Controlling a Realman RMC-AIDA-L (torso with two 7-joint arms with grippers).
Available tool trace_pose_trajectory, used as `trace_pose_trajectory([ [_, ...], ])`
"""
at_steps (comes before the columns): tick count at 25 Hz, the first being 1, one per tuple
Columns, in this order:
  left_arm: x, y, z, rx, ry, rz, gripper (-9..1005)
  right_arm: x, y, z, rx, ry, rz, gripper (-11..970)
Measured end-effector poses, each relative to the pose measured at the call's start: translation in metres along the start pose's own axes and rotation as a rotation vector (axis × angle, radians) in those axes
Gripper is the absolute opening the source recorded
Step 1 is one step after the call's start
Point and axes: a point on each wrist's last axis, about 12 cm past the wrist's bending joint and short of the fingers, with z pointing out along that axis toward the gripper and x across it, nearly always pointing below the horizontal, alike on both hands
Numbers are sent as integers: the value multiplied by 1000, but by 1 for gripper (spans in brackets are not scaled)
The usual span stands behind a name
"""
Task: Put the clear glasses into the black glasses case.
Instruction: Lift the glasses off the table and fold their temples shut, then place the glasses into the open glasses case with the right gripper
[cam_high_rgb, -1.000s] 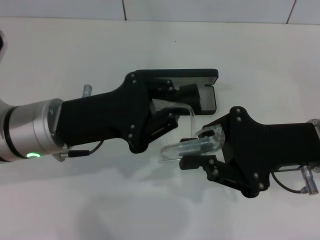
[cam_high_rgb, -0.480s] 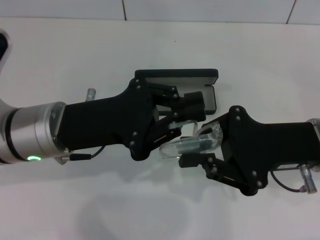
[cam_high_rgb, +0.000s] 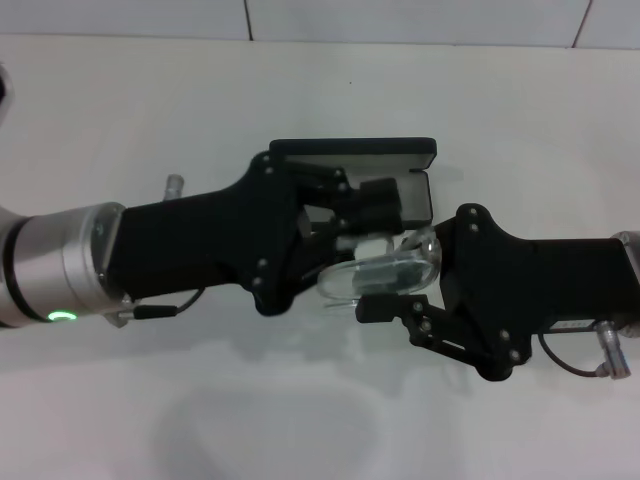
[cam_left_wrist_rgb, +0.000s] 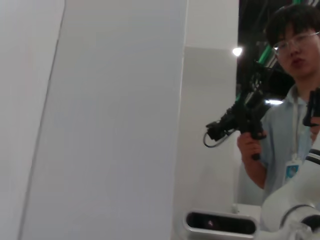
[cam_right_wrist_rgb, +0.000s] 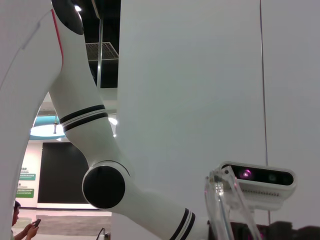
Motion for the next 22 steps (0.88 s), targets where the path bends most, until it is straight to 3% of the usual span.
trace_pose_trajectory([
  [9, -4, 0, -27, -156, -62, 28, 119, -1, 0, -4, 9, -1, 25, 118],
  [13, -1, -6, -37, -188, -59, 23, 118, -14, -19, -12, 66, 60, 132, 118],
  [17, 3, -12, -47, -207, -26, 7, 118, -41, -50, -14, 83, 301, 240, 118],
  [22, 12, -25, -71, -253, 62, -28, 118, -77, -72, 3, 139, 671, 225, 118],
])
